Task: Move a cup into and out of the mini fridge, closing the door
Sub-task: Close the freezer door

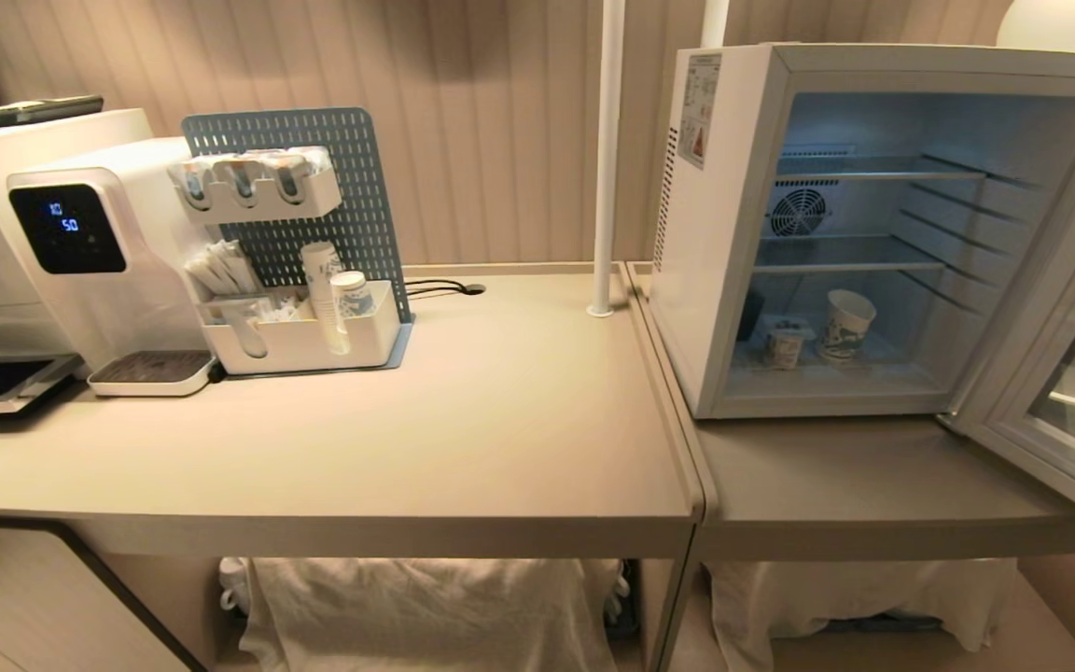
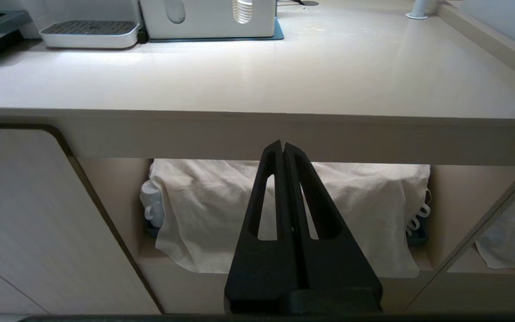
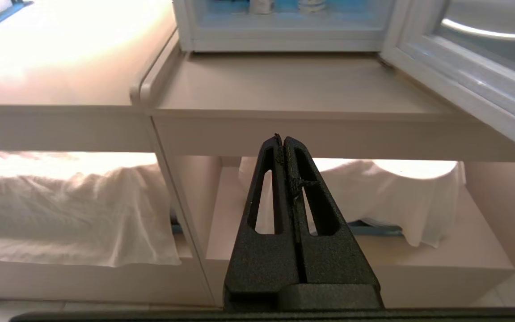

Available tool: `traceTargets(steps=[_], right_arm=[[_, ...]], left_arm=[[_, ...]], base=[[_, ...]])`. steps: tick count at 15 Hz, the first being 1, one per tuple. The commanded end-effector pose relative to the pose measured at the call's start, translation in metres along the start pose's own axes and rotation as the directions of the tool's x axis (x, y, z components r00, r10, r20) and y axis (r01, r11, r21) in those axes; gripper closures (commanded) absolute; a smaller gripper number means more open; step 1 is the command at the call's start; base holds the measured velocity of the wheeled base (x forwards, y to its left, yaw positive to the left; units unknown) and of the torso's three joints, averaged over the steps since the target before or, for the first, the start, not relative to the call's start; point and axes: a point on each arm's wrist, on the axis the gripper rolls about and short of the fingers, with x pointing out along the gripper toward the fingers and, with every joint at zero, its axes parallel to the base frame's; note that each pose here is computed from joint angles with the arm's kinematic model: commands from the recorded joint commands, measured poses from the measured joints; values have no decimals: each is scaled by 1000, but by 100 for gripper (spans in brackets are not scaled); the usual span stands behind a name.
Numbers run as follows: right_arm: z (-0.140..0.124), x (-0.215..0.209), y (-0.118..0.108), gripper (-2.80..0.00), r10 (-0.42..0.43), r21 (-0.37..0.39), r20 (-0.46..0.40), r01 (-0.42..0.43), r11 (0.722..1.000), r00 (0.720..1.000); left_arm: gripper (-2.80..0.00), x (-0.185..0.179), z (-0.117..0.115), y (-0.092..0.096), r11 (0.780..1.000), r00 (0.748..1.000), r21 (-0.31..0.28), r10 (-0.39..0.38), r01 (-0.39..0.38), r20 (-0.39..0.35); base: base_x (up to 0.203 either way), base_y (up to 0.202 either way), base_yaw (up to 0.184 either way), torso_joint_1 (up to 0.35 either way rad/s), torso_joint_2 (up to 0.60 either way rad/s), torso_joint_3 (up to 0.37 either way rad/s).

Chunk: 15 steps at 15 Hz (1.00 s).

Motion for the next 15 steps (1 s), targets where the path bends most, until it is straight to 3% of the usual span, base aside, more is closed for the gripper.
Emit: traceTargets(steps=[1, 15], right_arm=[[0, 0, 0, 0, 2, -1, -2, -2, 1000, 1000], [1, 0, 0, 0, 4, -4, -19, -4, 1000, 1000]], left_arm=[[0, 0, 0, 0, 1000, 1000, -1, 1, -1, -1], [0, 0, 0, 0, 1000, 1000, -1, 0, 0, 0]], base=[[0, 0, 0, 0, 0, 0], [0, -186, 0, 3, 3, 2]])
